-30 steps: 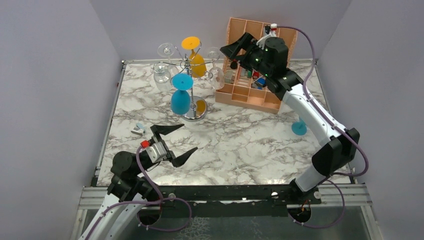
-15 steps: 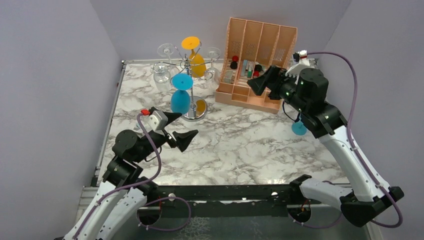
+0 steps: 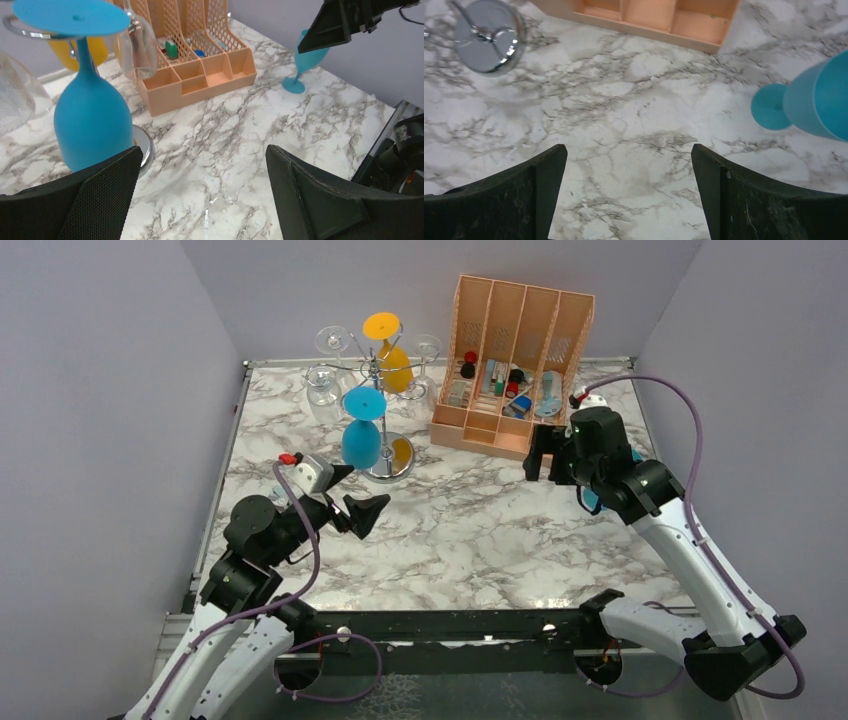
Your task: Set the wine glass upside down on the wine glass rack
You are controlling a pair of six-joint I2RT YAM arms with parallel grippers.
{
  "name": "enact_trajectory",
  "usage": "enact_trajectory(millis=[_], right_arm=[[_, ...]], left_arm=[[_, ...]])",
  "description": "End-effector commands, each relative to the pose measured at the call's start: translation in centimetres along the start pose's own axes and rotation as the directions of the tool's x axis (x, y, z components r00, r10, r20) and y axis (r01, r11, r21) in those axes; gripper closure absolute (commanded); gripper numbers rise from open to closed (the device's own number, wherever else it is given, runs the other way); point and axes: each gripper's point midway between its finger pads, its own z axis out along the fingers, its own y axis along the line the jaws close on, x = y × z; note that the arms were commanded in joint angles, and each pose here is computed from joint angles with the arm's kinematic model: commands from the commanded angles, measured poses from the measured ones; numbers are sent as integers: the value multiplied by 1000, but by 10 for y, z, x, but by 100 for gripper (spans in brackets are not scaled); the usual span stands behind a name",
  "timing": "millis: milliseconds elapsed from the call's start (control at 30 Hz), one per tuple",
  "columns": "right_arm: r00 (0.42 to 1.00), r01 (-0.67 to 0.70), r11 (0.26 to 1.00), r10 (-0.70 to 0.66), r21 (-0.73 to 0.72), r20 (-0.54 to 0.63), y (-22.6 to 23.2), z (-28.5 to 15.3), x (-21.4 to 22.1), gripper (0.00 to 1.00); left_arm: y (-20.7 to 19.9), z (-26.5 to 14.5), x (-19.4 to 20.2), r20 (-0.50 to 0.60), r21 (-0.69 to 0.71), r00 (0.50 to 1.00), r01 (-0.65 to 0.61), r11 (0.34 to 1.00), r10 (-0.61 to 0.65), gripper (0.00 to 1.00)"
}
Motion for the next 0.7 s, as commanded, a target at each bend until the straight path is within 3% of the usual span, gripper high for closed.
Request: enact_trajectory(millis=[0, 367, 667], right_arm=[[999, 35, 976, -38, 217, 8, -44, 2, 10, 8], [995, 65, 785, -94, 616, 16, -114, 7, 2, 43], [999, 40, 715, -46, 698, -10, -149, 22, -7, 48]], left_arm=[[14, -3, 21, -15, -68, 1000, -12, 998, 11, 1], [13, -6, 30, 62, -56, 997, -39, 998, 42, 1], [8, -8, 35, 57, -27, 998, -35, 999, 36, 1]])
